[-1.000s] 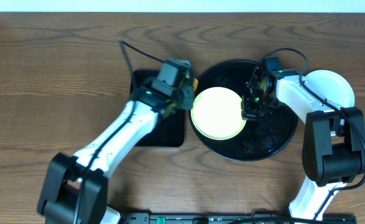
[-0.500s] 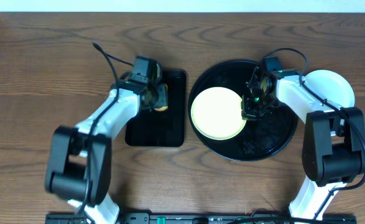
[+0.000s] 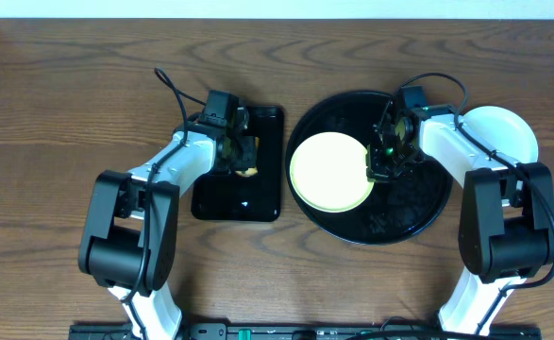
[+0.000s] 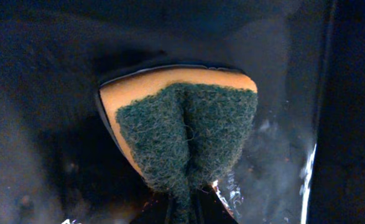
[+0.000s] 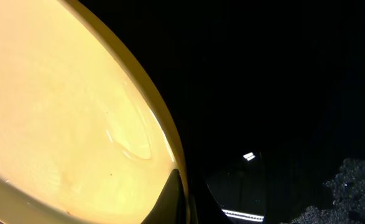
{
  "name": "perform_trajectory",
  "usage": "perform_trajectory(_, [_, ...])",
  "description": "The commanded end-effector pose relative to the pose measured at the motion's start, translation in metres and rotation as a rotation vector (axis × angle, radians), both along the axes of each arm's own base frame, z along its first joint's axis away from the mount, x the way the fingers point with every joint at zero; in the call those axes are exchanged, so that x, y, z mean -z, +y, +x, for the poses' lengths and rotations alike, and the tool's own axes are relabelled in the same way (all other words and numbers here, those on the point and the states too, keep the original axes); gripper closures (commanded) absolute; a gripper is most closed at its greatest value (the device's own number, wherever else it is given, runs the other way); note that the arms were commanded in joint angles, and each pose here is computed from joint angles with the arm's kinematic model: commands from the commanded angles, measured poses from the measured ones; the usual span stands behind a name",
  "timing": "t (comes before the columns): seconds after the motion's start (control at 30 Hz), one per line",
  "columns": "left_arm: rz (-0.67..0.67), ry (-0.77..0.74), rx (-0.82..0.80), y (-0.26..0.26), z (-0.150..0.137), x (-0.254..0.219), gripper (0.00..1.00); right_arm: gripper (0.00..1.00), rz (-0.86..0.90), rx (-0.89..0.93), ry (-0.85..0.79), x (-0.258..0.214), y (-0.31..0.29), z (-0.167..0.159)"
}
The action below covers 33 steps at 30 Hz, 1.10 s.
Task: Clean dirty plates on tray and stack at the side
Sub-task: 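Return the sponge to the small black tray with the left gripper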
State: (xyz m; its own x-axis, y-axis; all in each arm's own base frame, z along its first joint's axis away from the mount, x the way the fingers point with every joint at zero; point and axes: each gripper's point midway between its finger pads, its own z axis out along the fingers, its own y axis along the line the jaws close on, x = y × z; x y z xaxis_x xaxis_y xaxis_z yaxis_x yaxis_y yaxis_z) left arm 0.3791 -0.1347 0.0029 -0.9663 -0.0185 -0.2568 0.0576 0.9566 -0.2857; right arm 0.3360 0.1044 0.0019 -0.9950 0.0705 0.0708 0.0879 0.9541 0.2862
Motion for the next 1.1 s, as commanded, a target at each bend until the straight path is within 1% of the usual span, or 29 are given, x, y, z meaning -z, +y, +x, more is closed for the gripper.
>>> perform_trajectory(0.0, [-0.089,-0.039,0.062,-0.016,0.000,-0.028,0.93,0.99,-0.056,-0.019,0.044,0.012,-0.004,-0.013])
perform_trajectory(0.1, [-0.024,-0.118,0.031,-0.003,0.009,-0.048,0.93,0.99,-0.056,-0.019,0.044,0.011,-0.004,-0.013])
perform_trajectory(0.17, [0.030,-0.146,0.007,0.006,0.013,-0.052,0.93,0.99,-0.056,-0.019,0.044,0.011,-0.004,-0.013])
perform_trajectory(0.2, [0.034,-0.146,0.005,0.007,0.014,-0.052,0.93,0.99,-0.056,-0.019,0.044,0.011,-0.004,-0.013])
perform_trajectory(0.3, [0.041,-0.115,0.006,0.009,0.008,-0.040,0.93,0.99,-0.056,-0.019,0.044,0.011,-0.004,-0.013])
perform_trajectory(0.53, [0.071,0.023,-0.003,0.015,-0.016,0.008,0.93,0.99,-0.056,-0.019,0.043,0.011,-0.004,-0.013])
perform_trajectory(0.63, [0.082,0.070,-0.001,0.016,-0.022,0.026,0.93,0.99,-0.056,-0.019,0.044,0.012,-0.004,-0.013])
perform_trajectory(0.73, [0.074,0.059,0.000,0.015,-0.020,0.022,0.92,0.99,-0.056,-0.019,0.042,0.011,-0.004,-0.013])
perform_trajectory(0.83, [0.061,0.014,-0.001,0.012,-0.012,0.004,0.92,0.99,-0.053,-0.017,0.028,0.012,-0.003,-0.009])
perform_trajectory(0.9, [0.049,-0.037,-0.002,0.011,-0.005,-0.015,0.83,0.99,-0.051,-0.010,0.013,0.012,-0.002,-0.005])
perform_trajectory(0.93, [0.044,-0.056,-0.003,0.010,-0.003,-0.022,0.72,0.99,-0.050,-0.006,0.005,0.012,-0.002,-0.003])
perform_trajectory(1.0, [0.031,-0.106,-0.004,0.009,0.000,-0.043,0.64,0.99,-0.045,-0.001,-0.021,0.012,-0.001,0.003])
perform_trajectory(1.03, [0.026,-0.128,-0.005,0.009,0.001,-0.052,0.58,0.99,-0.042,-0.001,-0.033,0.012,0.000,0.006])
perform_trajectory(1.07, [0.021,-0.148,-0.006,0.009,0.001,-0.062,0.46,0.99,-0.039,-0.001,-0.047,0.011,0.001,0.010])
